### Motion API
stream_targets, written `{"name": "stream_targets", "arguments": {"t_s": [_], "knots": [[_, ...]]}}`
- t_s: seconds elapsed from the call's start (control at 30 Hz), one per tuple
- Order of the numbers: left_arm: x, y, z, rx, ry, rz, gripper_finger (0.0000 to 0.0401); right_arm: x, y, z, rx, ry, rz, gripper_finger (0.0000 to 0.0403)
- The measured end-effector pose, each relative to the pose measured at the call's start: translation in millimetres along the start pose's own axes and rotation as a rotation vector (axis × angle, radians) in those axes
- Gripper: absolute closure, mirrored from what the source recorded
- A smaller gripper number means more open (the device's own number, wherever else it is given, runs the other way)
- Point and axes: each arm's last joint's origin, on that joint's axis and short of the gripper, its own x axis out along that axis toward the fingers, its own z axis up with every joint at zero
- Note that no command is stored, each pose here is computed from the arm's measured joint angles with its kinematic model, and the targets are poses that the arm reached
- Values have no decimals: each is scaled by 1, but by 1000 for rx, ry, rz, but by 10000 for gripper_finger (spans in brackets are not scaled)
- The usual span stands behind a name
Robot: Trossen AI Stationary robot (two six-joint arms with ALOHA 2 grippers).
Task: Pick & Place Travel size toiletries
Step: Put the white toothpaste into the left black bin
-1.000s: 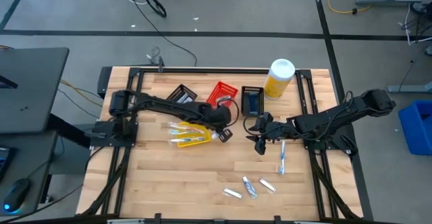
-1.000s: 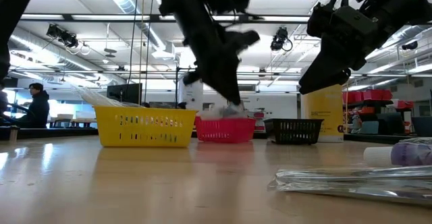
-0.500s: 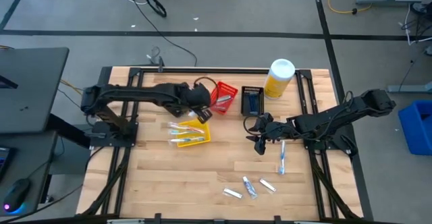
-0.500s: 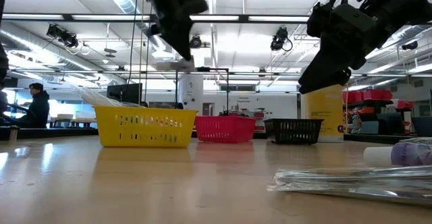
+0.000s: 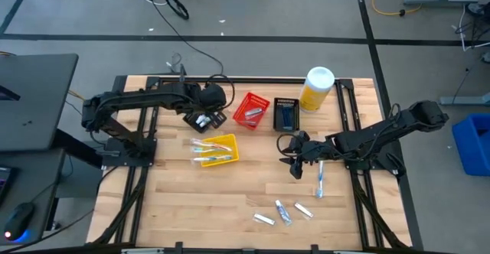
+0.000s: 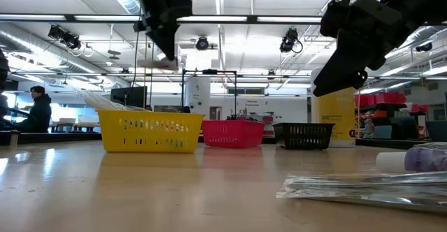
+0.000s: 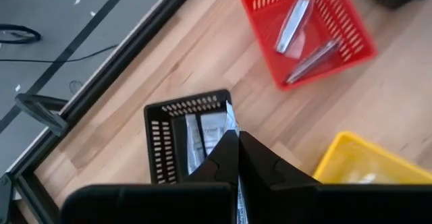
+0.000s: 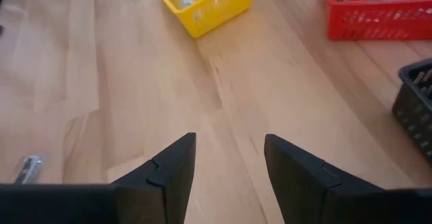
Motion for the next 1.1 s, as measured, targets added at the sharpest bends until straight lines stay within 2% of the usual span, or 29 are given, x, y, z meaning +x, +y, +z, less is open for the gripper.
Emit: {"name": "stream_targets", "arguments": {"t_s": [0.1,0.27,0.37,0.53,0.7,0.97,1.1], "knots": [[17,6,-11,13,39,-12,398,-1,3,-2,9,8,10,219],[45,28,-40,-63,75,-77,398,-3,8,-5,12,14,30,219],[53,43,-52,-139,23,-140,399,-3,10,-6,13,15,38,221],[58,63,-70,-197,-53,-145,399,-3,11,-4,20,-18,16,222],[69,68,-85,-211,-31,-133,400,-3,11,-3,23,-33,18,222],[91,62,-96,-209,-128,-157,400,-3,11,-3,22,-35,16,223],[102,64,-101,-195,-154,-122,400,-3,11,-3,22,-35,16,223]]}}
